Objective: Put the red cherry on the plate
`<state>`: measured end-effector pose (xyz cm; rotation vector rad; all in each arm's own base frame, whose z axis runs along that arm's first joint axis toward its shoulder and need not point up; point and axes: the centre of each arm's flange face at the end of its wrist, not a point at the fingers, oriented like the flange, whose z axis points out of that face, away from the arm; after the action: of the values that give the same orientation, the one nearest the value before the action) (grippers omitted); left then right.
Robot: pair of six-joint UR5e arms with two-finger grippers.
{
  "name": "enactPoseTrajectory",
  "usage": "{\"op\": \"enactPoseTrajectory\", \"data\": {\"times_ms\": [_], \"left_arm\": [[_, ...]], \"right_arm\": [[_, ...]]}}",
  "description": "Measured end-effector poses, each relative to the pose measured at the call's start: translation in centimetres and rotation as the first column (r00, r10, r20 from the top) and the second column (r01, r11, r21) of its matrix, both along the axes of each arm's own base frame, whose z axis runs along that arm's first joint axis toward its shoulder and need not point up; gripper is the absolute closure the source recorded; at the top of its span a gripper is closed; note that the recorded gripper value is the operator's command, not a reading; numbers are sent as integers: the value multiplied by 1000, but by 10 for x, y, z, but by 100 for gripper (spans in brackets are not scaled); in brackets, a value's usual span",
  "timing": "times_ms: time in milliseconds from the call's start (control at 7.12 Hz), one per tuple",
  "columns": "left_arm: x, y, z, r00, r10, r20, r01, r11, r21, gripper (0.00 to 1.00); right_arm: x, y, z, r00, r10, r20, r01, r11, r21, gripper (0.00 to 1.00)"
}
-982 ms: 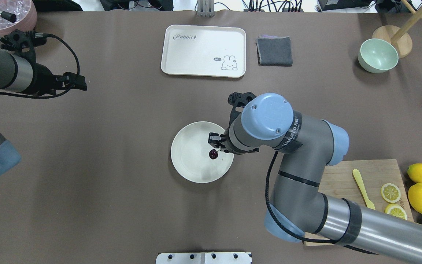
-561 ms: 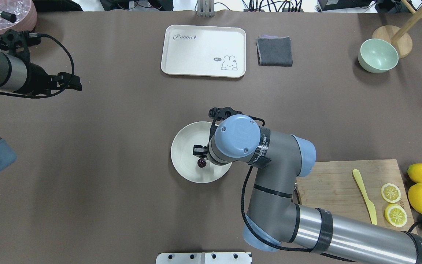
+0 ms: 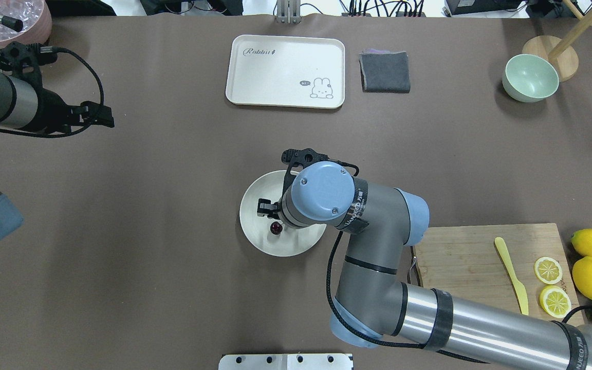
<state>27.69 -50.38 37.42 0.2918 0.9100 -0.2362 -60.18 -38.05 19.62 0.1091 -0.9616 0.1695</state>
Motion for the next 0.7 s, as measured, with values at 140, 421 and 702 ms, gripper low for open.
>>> {"op": "enactPoseTrajectory", "data": {"times_ms": [140, 421, 702], "left_arm": [[-1, 0, -3, 1000, -3, -12, 3, 1000, 20, 2], [-14, -15, 9, 999, -39, -28, 41, 998, 48, 2], [-46, -39, 36, 998, -64, 27, 62, 996, 68, 2]], "right_arm": [[17, -13, -10, 1000, -2, 10, 2, 1000, -21, 0], [89, -45, -35, 1000, -22, -5, 21, 995, -99, 0], [204, -87, -16, 992, -78, -98, 65, 989, -133, 0]]}}
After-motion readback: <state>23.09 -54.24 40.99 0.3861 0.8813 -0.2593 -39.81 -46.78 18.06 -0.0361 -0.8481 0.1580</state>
